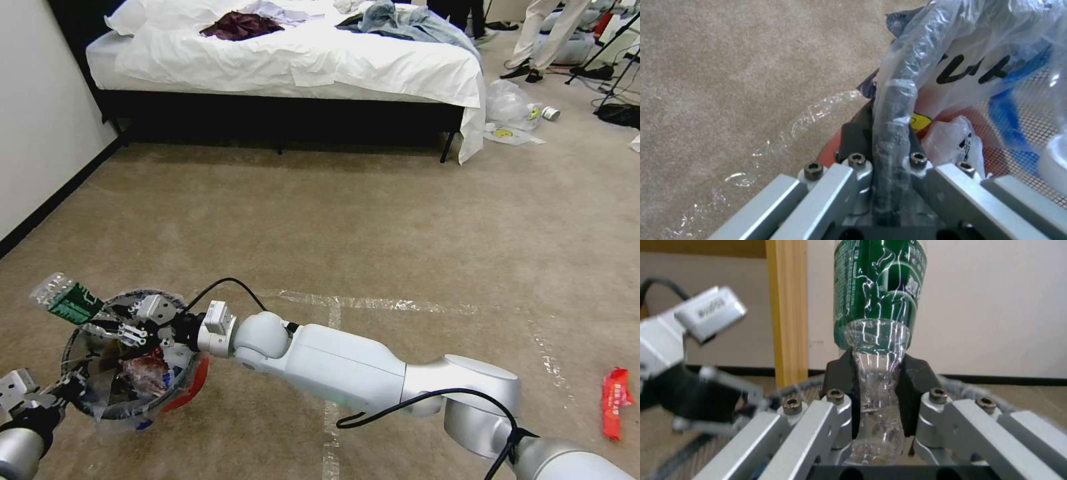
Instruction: Pick up the trash bin and place the garbage on the floor into it.
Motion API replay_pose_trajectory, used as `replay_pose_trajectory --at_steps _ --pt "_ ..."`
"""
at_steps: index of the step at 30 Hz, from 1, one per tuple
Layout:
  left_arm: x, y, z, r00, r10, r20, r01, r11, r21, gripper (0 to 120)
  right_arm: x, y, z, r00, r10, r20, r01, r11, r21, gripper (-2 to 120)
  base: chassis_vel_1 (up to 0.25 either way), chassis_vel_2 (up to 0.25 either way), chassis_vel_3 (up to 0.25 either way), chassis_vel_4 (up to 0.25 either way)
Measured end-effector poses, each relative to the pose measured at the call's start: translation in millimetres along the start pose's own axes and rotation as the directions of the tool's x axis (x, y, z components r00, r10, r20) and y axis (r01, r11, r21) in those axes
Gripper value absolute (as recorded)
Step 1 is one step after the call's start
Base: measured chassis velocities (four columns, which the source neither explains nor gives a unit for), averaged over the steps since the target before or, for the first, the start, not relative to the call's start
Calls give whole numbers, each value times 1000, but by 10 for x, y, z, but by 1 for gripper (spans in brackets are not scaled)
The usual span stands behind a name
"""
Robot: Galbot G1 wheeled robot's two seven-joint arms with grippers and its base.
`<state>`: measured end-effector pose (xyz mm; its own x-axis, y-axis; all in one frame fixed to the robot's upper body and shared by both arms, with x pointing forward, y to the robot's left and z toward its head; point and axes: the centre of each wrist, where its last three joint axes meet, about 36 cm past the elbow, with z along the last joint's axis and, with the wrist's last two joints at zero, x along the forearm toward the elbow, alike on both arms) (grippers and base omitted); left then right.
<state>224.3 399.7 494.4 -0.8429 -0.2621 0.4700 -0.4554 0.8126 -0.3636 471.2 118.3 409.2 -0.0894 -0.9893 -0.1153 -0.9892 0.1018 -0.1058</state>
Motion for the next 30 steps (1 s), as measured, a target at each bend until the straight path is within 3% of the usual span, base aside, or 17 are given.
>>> replay_pose_trajectory --at_steps 5,16,22,25,27,30 --pt "-1 1 1 1000 0 0 0 1000 0 0 38 16 85 1000 1 -14 -1 1000 14 16 0 0 0 0" --pt "3 2 4 1000 1 -1 -1 1000 1 0 69 -15 163 999 9 -32 -8 999 39 54 0 0 0 0" --pt "0 5 6 1000 1 -1 -1 1000 2 0 90 -28 169 999 12 -34 -10 999 43 81 0 0 0 0" --pt "-2 6 7 1000 1 -1 -1 1000 2 0 93 -31 167 999 12 -33 -11 999 44 86 0 0 0 0" --pt "-3 7 8 1000 1 -1 -1 1000 2 0 102 -33 162 999 13 -31 -11 999 45 96 0 0 0 0" --pt "-5 8 9 1000 0 -1 0 1000 2 0 112 -35 166 999 14 -31 -13 999 45 99 0 0 0 0"
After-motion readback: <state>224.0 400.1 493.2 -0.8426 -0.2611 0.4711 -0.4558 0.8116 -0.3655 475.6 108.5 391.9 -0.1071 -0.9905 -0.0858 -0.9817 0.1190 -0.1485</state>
